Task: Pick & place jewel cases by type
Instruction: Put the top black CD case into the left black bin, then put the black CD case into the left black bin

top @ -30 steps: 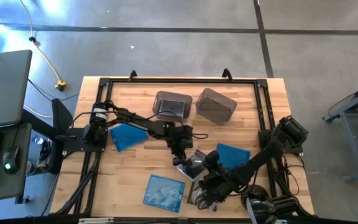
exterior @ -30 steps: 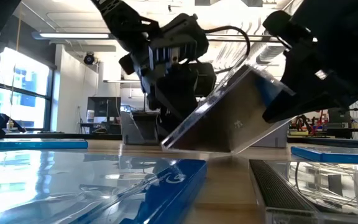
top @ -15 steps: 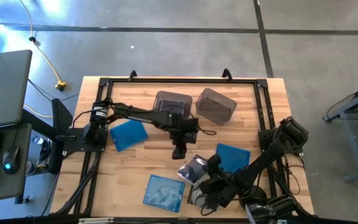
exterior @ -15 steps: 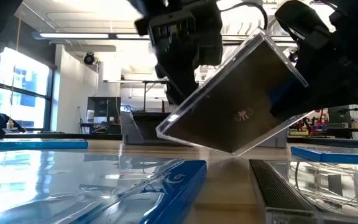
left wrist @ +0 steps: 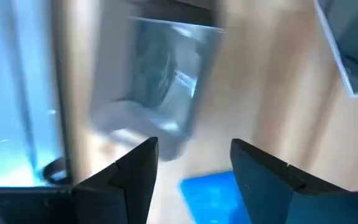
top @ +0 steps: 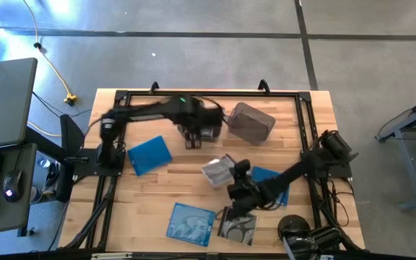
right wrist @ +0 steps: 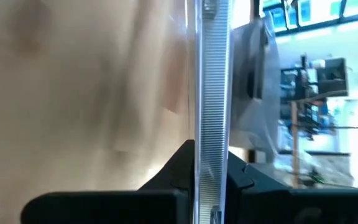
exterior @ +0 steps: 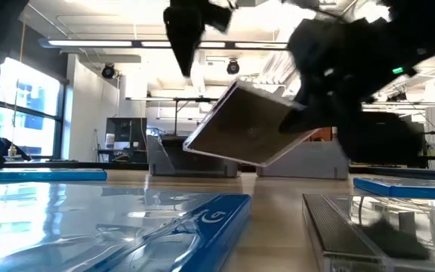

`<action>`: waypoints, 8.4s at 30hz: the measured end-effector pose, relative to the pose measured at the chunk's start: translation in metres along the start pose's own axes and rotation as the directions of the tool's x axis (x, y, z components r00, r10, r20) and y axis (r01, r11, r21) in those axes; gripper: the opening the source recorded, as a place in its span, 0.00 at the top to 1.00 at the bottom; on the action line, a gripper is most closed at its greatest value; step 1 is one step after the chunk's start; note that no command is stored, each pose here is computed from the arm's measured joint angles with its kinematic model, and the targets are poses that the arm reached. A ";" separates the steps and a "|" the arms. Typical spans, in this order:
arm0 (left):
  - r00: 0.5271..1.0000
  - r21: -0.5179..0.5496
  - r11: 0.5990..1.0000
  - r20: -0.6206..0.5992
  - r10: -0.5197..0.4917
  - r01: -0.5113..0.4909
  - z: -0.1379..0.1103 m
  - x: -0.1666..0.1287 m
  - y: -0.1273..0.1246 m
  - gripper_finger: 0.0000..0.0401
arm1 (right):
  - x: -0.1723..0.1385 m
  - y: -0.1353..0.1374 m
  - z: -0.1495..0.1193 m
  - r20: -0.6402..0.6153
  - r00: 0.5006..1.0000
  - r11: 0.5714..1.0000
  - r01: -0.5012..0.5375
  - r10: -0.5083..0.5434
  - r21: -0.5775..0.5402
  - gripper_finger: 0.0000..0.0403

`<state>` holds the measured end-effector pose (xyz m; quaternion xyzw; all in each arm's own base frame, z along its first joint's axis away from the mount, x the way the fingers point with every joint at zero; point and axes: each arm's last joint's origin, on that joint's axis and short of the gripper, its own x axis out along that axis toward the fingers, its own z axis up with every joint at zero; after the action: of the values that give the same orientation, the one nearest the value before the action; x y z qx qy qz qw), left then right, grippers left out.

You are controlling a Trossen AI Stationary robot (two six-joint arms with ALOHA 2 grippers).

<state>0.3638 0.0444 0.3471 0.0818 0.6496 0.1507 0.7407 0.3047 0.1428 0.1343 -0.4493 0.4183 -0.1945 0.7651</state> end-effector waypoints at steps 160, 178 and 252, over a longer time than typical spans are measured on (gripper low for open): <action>0.735 -0.210 0.929 0.672 -0.090 0.305 -0.139 0.005 -0.038 0.51 | 0.127 -0.074 -0.001 0.390 0.816 0.826 -0.527 0.426 0.201 0.61; 0.833 0.059 0.920 0.404 -0.378 0.388 -0.092 0.086 -0.079 0.51 | 0.099 -0.096 -0.047 -0.001 0.790 0.755 -0.587 0.614 0.291 0.61; 0.827 0.409 0.809 0.193 -0.529 0.422 -0.042 0.125 -0.116 0.51 | 0.074 -0.082 -0.063 -0.272 0.720 0.769 -0.576 0.638 0.278 0.61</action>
<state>0.3502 -0.0267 0.1869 0.0663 0.5460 -0.1735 0.8169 0.3017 0.0174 0.1541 -0.1759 0.6535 -0.0447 0.7349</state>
